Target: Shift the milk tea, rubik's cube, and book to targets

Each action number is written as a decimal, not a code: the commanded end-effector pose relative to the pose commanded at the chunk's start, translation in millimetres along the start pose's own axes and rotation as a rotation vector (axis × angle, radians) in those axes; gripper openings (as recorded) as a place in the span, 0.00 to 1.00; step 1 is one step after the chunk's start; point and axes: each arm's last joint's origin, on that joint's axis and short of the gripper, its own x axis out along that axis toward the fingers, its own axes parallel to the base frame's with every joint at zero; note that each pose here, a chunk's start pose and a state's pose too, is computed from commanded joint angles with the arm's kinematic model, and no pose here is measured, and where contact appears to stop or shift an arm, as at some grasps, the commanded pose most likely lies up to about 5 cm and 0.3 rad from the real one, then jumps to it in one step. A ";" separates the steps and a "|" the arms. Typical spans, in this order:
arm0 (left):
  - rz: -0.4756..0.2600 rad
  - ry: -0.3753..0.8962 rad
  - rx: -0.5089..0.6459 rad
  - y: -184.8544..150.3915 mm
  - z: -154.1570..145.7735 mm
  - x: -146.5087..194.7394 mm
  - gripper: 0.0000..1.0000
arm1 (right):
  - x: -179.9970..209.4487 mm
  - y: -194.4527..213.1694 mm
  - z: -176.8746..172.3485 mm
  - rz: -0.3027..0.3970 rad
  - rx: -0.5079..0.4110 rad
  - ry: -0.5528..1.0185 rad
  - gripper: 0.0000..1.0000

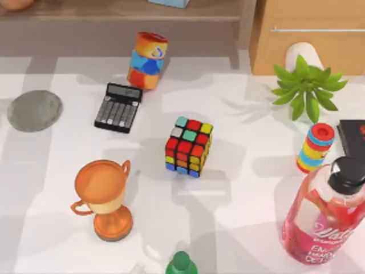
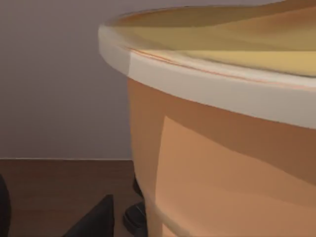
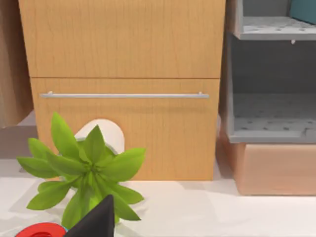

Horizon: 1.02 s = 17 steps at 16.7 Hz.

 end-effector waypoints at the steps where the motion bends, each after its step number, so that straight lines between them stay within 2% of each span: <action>1: 0.000 0.000 0.000 0.0 0.0 0.0 1.00 | 0.0 0.0 0.0 0.000 0.000 0.000 1.00; 3: 0.000 0.000 0.000 0.0 0.0 0.0 1.00 | 0.0 0.0 0.0 0.000 0.000 0.000 1.00; 16: 0.000 0.000 0.000 0.0 0.0 0.0 0.02 | 0.0 0.0 0.0 0.000 0.000 0.000 1.00; 17: 0.000 0.000 0.000 0.0 0.0 0.0 0.00 | 0.0 0.0 0.0 0.000 0.000 0.000 1.00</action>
